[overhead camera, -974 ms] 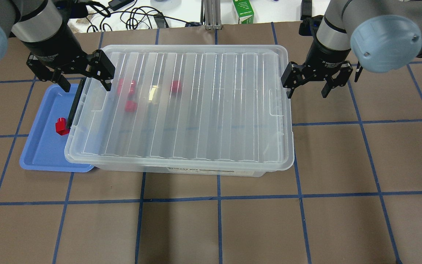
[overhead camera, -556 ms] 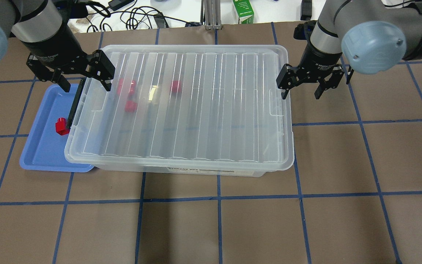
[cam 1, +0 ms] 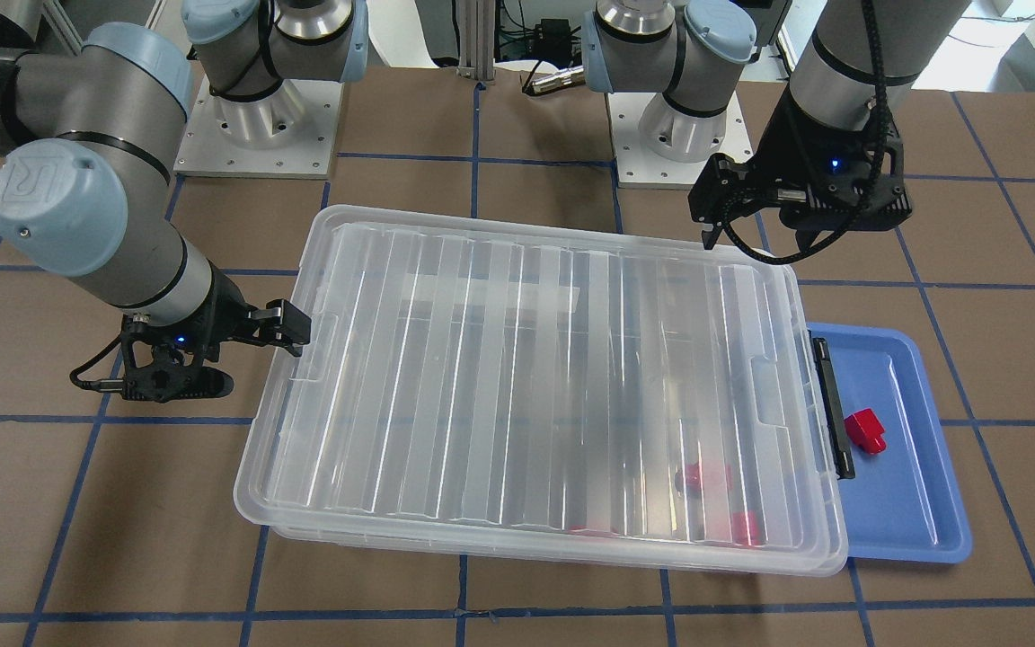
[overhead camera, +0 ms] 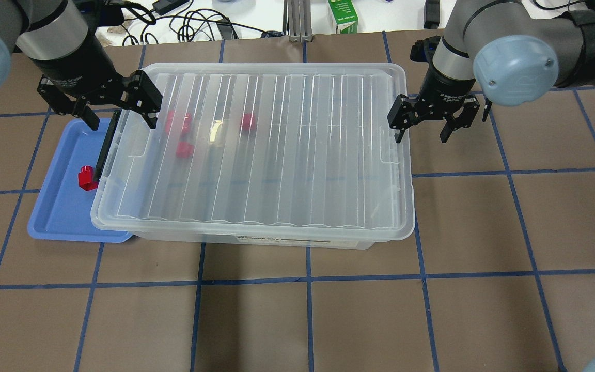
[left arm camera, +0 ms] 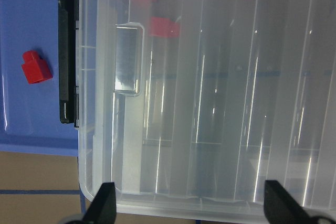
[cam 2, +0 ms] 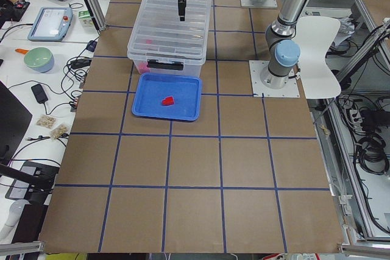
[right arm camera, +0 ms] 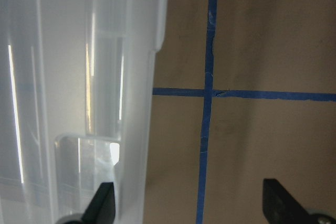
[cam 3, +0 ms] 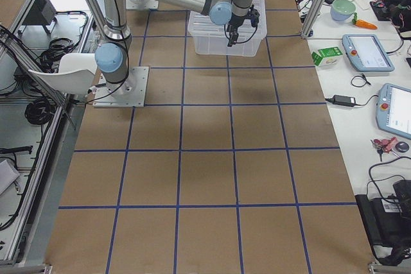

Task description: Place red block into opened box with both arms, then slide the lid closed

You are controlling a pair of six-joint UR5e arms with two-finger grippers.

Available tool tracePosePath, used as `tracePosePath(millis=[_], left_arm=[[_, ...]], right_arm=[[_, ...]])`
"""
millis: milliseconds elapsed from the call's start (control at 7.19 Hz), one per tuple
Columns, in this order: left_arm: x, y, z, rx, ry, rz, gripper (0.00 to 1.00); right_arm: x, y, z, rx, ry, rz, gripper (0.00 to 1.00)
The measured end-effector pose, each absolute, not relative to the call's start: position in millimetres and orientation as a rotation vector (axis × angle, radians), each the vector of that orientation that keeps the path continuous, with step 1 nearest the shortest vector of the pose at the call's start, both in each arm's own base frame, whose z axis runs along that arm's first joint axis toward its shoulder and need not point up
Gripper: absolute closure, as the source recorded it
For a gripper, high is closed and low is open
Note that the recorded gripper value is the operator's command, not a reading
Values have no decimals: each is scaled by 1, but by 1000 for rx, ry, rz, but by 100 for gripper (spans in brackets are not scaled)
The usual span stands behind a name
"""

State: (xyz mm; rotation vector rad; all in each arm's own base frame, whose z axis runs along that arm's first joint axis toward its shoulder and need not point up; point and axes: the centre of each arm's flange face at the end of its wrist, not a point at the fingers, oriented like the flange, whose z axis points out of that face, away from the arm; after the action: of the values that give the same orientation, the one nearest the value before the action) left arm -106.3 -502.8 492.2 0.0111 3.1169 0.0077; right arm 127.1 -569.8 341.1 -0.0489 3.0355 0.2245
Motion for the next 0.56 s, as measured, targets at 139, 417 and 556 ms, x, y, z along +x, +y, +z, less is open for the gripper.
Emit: tracePosePath(millis=[139, 417, 556], left_arm=[[-106, -503, 492, 11, 3117, 8, 0], [-106, -503, 492, 11, 3117, 8, 0], [-106, -503, 492, 11, 3117, 8, 0]], right_arm=[[125, -571, 341, -50, 3039, 223, 0], [121, -572, 341, -49, 3046, 211, 0], [120, -573, 341, -52, 3047, 208, 0]])
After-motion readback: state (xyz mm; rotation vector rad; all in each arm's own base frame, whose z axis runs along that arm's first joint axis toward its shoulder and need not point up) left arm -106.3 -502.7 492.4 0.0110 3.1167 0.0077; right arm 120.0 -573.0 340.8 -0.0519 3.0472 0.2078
